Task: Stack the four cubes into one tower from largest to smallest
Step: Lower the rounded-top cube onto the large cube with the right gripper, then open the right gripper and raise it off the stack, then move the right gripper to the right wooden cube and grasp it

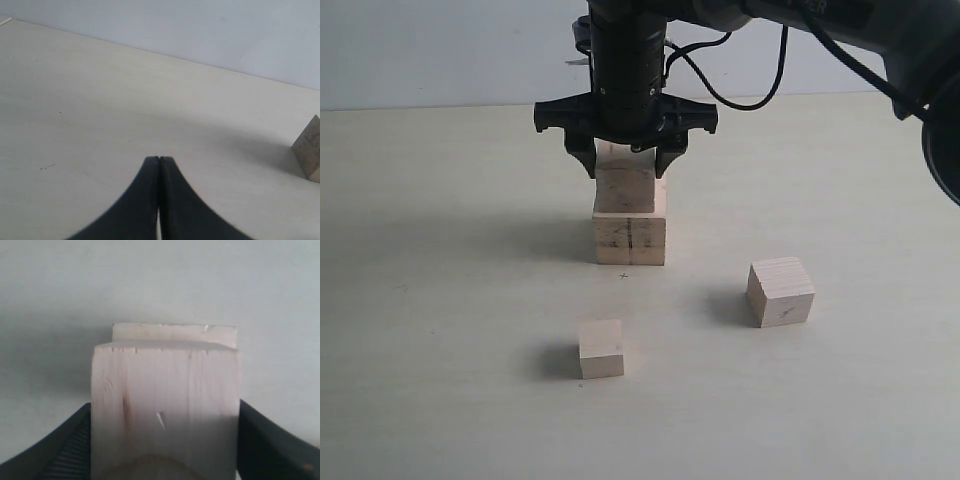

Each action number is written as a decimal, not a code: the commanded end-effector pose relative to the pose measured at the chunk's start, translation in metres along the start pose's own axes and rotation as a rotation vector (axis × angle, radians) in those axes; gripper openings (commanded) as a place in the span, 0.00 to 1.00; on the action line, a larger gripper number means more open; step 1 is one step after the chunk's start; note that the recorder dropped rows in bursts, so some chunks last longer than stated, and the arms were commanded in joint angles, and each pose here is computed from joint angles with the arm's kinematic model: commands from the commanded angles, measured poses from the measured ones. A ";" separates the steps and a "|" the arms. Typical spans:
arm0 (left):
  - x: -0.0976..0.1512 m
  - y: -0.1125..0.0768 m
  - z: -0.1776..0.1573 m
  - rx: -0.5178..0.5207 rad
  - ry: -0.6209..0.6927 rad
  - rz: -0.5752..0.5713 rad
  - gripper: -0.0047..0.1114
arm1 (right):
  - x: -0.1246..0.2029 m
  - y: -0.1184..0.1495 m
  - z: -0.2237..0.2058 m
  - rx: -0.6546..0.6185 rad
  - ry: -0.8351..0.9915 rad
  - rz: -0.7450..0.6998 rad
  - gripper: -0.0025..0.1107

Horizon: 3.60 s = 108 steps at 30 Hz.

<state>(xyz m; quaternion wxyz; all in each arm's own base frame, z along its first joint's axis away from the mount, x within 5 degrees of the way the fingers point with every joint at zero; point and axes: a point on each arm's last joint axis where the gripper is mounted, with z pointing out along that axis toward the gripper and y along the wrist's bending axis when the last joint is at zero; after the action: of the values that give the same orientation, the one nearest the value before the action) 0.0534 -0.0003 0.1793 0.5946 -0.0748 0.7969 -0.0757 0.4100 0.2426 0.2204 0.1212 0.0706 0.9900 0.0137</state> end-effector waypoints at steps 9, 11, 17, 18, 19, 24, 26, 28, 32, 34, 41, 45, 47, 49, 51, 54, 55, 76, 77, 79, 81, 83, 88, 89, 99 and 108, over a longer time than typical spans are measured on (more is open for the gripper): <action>-0.002 -0.001 -0.001 0.010 -0.016 -0.004 0.04 | -0.001 -0.001 -0.008 -0.009 -0.021 -0.015 0.61; -0.002 -0.001 -0.001 0.010 -0.016 -0.004 0.04 | -0.001 -0.001 -0.011 -0.009 -0.027 -0.016 0.61; -0.002 -0.001 -0.001 0.010 -0.016 -0.004 0.04 | -0.001 -0.001 -0.012 -0.011 -0.029 -0.015 0.61; -0.002 -0.001 -0.001 0.010 -0.016 -0.004 0.04 | -0.001 -0.001 -0.012 -0.011 -0.029 -0.015 0.61; -0.002 -0.001 -0.001 0.010 -0.016 -0.004 0.04 | -0.001 -0.001 -0.012 -0.012 -0.027 -0.015 0.61; -0.002 -0.001 -0.001 0.010 -0.016 -0.004 0.04 | -0.002 -0.002 -0.028 -0.039 -0.051 -0.008 0.61; -0.002 -0.001 -0.001 0.010 -0.016 -0.004 0.04 | -0.003 -0.004 -0.037 -0.043 -0.072 -0.009 0.61; -0.002 -0.001 -0.001 0.010 -0.016 -0.004 0.04 | -0.004 -0.006 -0.044 -0.041 -0.093 -0.012 0.61; -0.002 -0.001 -0.001 0.010 -0.016 -0.004 0.04 | -0.004 -0.009 -0.062 -0.067 -0.119 -0.006 0.61; -0.002 -0.001 -0.001 0.010 -0.016 -0.004 0.04 | -0.002 -0.010 -0.077 -0.097 -0.133 -0.030 0.61; -0.002 -0.001 -0.001 0.010 -0.016 -0.004 0.04 | 0.002 -0.026 -0.139 -0.139 -0.262 -0.203 0.57; -0.002 -0.001 -0.001 0.010 -0.016 -0.004 0.04 | -0.006 -0.053 -0.172 -0.030 -0.413 -0.204 0.32; -0.002 -0.001 -0.001 0.010 -0.016 -0.004 0.04 | -0.011 -0.069 -0.184 0.014 -0.464 -0.188 0.19; -0.002 -0.001 -0.001 0.010 -0.016 -0.004 0.04 | -0.016 -0.085 -0.194 0.047 -0.496 -0.184 0.07; -0.002 -0.001 -0.001 0.010 -0.016 -0.004 0.04 | -0.022 -0.100 -0.198 0.070 -0.504 -0.186 0.02; -0.002 -0.001 -0.001 0.010 -0.016 -0.004 0.04 | -0.031 -0.120 -0.192 0.064 -0.465 -0.185 0.02; -0.002 -0.001 -0.001 0.010 -0.016 -0.004 0.04 | -0.032 -0.126 -0.186 0.043 -0.430 -0.187 0.02; -0.002 -0.001 -0.001 0.010 -0.016 -0.004 0.04 | 0.090 -0.178 -0.036 -0.022 0.315 -0.168 0.03; -0.002 -0.001 -0.001 0.010 -0.016 -0.004 0.04 | 0.092 -0.179 -0.030 -0.024 0.302 -0.166 0.05; -0.002 -0.001 -0.001 0.010 -0.016 -0.004 0.04 | 0.097 -0.180 -0.021 -0.036 0.280 -0.157 0.12; -0.002 -0.001 -0.001 0.010 -0.016 -0.004 0.04 | 0.099 -0.179 -0.016 -0.053 0.264 -0.145 0.21; -0.002 -0.001 -0.001 0.010 -0.016 -0.004 0.04 | 0.098 -0.177 -0.013 -0.080 0.242 -0.125 0.33; -0.002 -0.001 -0.001 0.010 -0.016 -0.004 0.04 | 0.088 -0.169 -0.012 -0.152 0.128 -0.079 0.61; -0.002 -0.001 -0.001 0.010 -0.016 -0.004 0.04 | 0.086 -0.168 -0.012 -0.160 0.109 -0.074 0.64; -0.002 -0.001 -0.001 0.010 -0.016 -0.004 0.04 | 0.082 -0.173 0.024 -0.067 0.138 -0.141 0.68; -0.002 -0.001 -0.001 0.010 -0.016 -0.004 0.04 | 0.083 -0.169 0.042 -0.090 0.169 -0.100 0.68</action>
<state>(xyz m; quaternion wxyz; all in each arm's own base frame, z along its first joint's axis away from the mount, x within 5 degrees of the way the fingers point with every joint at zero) 0.0534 -0.0003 0.1793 0.5946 -0.0748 0.7969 -0.0757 0.3151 0.0881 0.1568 0.0371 0.0119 0.9978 0.0544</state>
